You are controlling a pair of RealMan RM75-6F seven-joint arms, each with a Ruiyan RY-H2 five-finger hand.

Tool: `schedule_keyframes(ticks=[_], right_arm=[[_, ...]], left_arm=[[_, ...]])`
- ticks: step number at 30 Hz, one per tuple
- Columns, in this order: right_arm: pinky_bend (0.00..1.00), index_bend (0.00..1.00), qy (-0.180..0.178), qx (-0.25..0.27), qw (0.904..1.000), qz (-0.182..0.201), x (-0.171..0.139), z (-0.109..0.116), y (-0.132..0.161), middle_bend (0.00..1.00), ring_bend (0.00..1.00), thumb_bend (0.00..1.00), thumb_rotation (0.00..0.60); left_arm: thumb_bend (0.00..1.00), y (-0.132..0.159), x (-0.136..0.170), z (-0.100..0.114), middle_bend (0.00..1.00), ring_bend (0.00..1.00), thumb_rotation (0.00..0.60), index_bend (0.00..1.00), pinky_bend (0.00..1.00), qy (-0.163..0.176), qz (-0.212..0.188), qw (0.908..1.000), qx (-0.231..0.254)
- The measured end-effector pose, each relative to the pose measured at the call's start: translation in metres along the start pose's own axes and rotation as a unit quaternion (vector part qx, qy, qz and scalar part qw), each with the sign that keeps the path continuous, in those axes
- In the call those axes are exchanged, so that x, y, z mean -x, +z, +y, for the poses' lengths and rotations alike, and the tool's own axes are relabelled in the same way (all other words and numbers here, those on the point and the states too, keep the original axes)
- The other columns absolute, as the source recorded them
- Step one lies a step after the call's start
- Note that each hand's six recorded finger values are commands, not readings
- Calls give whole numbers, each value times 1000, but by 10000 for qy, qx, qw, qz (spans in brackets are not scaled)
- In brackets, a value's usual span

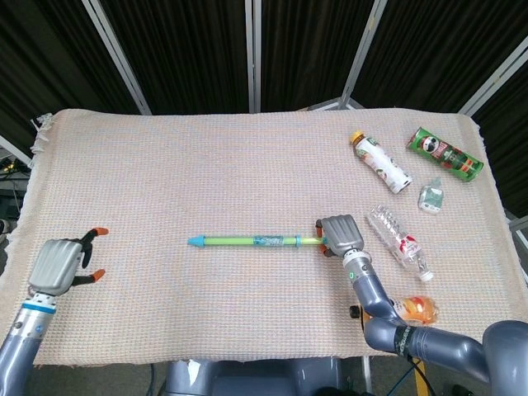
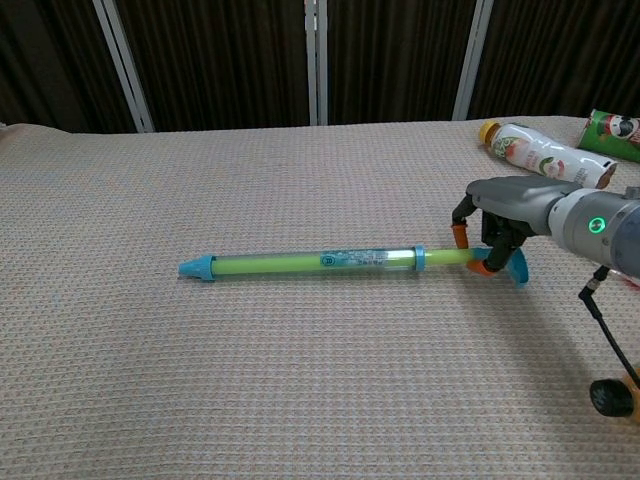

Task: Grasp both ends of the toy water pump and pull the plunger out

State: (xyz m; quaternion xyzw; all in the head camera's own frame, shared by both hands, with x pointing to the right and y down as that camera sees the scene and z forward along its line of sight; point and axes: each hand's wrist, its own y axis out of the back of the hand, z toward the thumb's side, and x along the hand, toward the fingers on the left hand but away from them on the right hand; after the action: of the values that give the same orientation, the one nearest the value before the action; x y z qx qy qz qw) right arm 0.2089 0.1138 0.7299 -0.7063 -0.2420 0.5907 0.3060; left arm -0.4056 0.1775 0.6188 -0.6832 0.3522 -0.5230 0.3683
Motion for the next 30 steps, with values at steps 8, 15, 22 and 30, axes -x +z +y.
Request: schedule_keyframes(ticks=[8,15,22,30], right_arm=[[1000,670,149,138,9997,-103,-7,5,11,1000,1000,449,600],[1000,671,169,149,9996,-142,-9,9,16,1000,1000,462,600],[1000,673,151,144,9996,-171,-11,12,20,1000,1000,464,600],[1000,673,173,128,9995,-211,-11,13,18,1000,1000,471,600]], left_arm=[[30,66,-54,-28,905,838,600,429,1000,-526,-756,9953,302],[49,118,-90,-53,905,838,600,381,1000,-820,-1073,9892,573],[148,138,-117,-69,905,838,600,378,1000,-1045,-959,9879,635],[213,147,-132,-84,905,838,600,378,1000,-1367,-807,9856,584]])
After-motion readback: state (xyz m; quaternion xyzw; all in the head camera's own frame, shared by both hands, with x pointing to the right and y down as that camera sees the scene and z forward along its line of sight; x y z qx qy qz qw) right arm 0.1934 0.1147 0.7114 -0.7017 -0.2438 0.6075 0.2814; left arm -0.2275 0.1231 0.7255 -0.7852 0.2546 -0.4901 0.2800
